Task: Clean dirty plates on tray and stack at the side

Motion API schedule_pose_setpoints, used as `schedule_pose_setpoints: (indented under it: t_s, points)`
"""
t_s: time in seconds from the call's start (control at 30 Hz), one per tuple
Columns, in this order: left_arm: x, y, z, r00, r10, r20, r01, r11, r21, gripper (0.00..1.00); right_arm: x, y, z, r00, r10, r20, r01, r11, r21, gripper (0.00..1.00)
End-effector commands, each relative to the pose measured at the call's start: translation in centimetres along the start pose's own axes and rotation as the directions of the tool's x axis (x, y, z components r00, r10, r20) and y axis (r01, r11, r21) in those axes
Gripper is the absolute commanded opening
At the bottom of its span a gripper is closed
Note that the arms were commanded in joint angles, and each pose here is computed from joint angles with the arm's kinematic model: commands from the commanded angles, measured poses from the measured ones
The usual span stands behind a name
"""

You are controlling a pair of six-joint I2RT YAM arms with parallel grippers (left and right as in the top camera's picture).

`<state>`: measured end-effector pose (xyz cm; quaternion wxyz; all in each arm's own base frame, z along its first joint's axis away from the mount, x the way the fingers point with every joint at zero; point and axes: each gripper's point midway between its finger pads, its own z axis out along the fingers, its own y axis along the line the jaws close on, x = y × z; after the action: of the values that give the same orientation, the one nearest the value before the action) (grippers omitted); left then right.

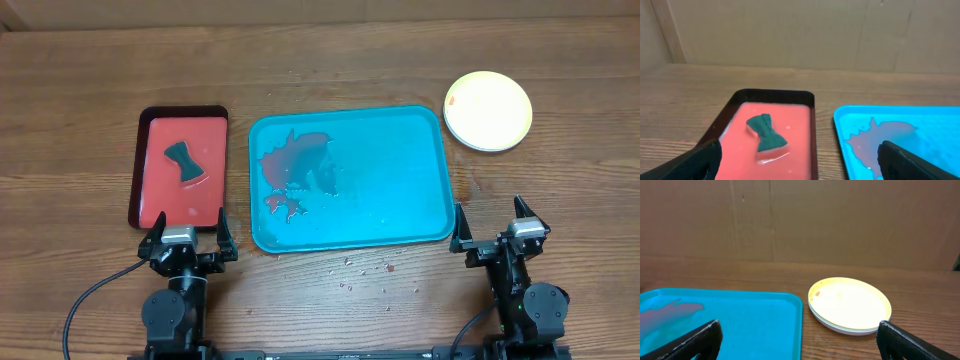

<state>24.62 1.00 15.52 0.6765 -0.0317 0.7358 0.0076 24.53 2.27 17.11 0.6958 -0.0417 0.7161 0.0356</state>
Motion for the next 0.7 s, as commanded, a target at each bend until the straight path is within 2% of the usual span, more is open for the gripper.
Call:
schedule_pose_setpoints:
  t_s: [0.0,0.47,0.67]
  points:
    - [0.0,-0.2,0.0,0.997,0.071,0.008,-0.071,0.997,0.016,1.0,0.1,-0.2,0.0,1.0,0.003,0.005,-0.003,1.0,0.01,1.0]
    - [-0.1,0.1,0.0,0.997,0.07,0.009,-0.07,0.998,-0.003,1.0,0.1,-0.2,0.0,1.0,0.003,0.005,-0.003,1.0,0.01,1.0]
    - [-0.3,1.4,-0.1,0.999,-0.045,0.022,0.046,0.996,-0.077,1.0,0.1,-0.2,0.0,1.0,0.003,0.005,-0.003,1.0,0.01,1.0]
